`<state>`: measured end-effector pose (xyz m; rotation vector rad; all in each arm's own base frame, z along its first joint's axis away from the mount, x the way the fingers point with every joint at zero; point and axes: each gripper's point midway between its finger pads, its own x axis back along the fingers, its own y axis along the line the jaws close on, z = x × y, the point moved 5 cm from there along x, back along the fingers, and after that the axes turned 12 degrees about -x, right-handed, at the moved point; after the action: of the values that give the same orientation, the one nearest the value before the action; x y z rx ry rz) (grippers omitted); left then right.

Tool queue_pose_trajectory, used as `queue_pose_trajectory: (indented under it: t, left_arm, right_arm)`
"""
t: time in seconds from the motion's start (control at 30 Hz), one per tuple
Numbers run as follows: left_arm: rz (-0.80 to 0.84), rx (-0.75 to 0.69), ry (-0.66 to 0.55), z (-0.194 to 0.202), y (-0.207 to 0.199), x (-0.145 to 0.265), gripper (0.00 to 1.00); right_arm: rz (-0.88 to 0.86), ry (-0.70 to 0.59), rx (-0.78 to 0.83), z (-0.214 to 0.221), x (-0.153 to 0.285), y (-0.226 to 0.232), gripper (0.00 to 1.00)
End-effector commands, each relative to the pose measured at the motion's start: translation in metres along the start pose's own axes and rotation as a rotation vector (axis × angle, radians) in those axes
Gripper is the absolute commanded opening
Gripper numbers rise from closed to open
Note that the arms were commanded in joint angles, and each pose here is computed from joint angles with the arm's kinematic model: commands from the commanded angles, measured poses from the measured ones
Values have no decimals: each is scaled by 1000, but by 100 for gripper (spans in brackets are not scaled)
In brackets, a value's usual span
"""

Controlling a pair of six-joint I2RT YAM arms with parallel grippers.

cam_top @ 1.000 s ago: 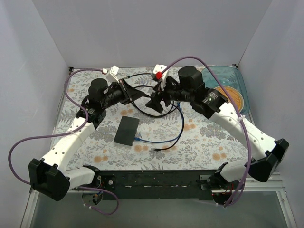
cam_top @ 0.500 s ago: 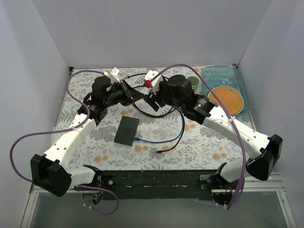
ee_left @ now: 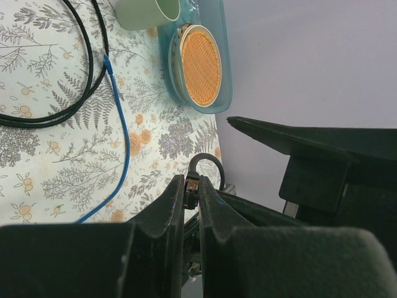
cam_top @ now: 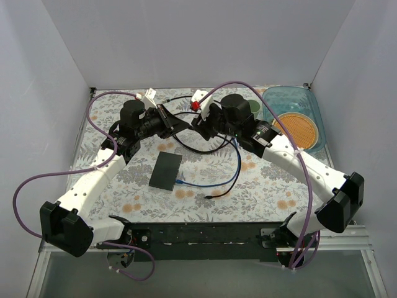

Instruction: Insert the plug into the switch port

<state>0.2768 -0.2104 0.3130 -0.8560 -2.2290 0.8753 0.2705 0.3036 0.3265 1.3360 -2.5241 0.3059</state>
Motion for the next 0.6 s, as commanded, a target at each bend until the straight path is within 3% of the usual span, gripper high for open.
queue_pose_trajectory:
  t: [0.0,0.57]
  left_arm:
    - [52,-34,-19,-8,-15,5,0]
    - [49,-36,-10,-7,-13,2,0]
  right_arm:
    - [-48,-25,-10,0,-6,1,57]
    - [-117,0,-23,8,-10,9,52]
